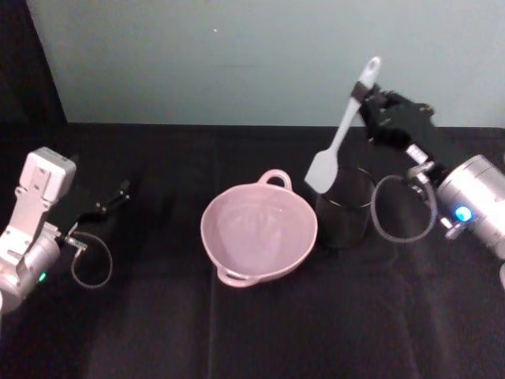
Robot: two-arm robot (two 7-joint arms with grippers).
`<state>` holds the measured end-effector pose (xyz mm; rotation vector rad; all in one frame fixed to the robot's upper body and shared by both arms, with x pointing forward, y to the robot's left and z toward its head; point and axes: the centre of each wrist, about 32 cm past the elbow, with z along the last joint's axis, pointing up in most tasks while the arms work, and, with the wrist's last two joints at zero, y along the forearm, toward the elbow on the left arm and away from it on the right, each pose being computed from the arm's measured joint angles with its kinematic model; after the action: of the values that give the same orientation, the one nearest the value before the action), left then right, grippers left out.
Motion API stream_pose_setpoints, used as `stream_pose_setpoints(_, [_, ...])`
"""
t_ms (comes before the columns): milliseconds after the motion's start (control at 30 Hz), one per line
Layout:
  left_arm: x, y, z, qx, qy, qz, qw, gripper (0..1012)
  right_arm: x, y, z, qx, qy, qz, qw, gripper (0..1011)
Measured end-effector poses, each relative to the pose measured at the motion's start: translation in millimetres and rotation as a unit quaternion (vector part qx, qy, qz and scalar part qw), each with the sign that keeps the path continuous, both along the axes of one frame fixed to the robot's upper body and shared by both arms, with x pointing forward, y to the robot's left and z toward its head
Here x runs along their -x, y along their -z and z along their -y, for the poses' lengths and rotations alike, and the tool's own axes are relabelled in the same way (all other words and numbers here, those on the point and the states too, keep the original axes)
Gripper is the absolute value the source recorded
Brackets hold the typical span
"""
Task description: Use the one hand to pick up the spoon and stir the clear water in the bowl.
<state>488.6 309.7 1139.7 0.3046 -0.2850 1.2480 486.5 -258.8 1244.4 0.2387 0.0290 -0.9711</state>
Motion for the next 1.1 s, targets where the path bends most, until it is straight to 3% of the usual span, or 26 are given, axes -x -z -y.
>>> stream_pose_setpoints(167, [0.0, 0.0, 0.0, 0.0, 0.0, 0.0, 1.0, 1011, -3.1, -7.5, 22.0, -0.028, 0.021, -0.035, 0.9988, 110])
stream_pose_setpoints(367, [0.0, 0.0, 0.0, 0.0, 0.0, 0.0, 1.0, 1011, -10.8, -2.7, 36.2, -0.047, 0.03, -0.07, 0.996, 110])
stream_pose_setpoints(900, [0.0, 0.0, 0.0, 0.0, 0.0, 0.0, 1.0, 1011, -38.0, 46.6, 48.7, -0.073, 0.024, -0.147, 0.9861, 110])
stream_pose_setpoints(1100, [0.0, 0.0, 0.0, 0.0, 0.0, 0.0, 1.0, 1011, -40.2, 55.4, 49.0, -0.075, 0.019, -0.155, 0.985, 110])
